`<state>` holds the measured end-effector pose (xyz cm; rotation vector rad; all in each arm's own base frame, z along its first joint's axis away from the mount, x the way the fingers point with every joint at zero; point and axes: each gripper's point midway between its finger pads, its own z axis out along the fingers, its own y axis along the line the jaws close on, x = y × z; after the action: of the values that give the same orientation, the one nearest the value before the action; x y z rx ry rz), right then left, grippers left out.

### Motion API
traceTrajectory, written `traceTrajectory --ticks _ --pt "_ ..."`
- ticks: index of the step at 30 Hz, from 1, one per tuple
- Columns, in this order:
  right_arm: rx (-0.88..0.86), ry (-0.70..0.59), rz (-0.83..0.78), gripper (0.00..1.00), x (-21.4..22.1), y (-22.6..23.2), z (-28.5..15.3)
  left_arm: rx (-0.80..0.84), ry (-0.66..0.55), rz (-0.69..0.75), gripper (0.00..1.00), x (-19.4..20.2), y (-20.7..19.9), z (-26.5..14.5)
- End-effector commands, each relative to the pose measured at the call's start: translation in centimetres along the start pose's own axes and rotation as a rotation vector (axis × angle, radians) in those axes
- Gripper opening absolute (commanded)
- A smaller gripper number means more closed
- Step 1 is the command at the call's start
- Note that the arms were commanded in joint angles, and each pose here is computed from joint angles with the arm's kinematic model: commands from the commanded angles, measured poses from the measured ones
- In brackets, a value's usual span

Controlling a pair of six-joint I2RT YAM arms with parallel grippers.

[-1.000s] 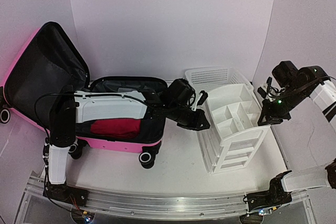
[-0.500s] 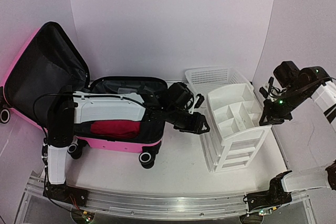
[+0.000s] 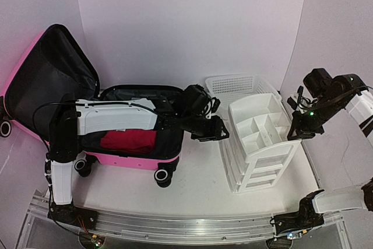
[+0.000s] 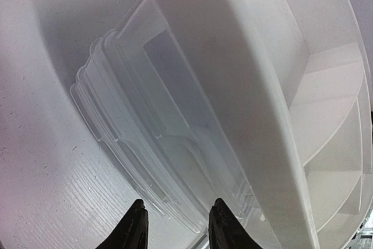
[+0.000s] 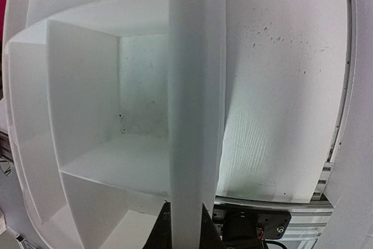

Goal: Open, take out, and arrange the luggage

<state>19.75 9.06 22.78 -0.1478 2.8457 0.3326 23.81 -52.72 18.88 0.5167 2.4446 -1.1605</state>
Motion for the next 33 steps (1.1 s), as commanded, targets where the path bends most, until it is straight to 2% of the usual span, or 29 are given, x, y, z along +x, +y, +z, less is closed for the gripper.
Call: traceTrajectory --ticks 1,4,10,18,33 --pt "-0.101 -0.126 -0.044 0.0 -2.3 2.2 -1.5 0.065 -0.024 -0.044 0.36 -1.9 -1.6 0.5" --pt "-0.101 -0.126 -0.044 0.0 -2.3 2.1 -1.5 0.068 -0.021 -0.044 0.36 -2.0 -1.6 1.0" --pt "-0.099 -0.127 -0.045 0.0 -2.4 2.1 -1.5 0.055 -0.01 -0.073 0.25 -1.7 -1.0 1.9" --pt "-0.102 -0.125 -0.045 0.0 -2.4 2.2 -1.5 0.062 0.013 -0.077 0.32 -1.3 -0.7 3.1" --pt "-0.104 -0.125 -0.043 0.0 -2.5 2.3 -1.5 -0.035 0.055 -0.123 0.29 0.7 2.4 4.8"
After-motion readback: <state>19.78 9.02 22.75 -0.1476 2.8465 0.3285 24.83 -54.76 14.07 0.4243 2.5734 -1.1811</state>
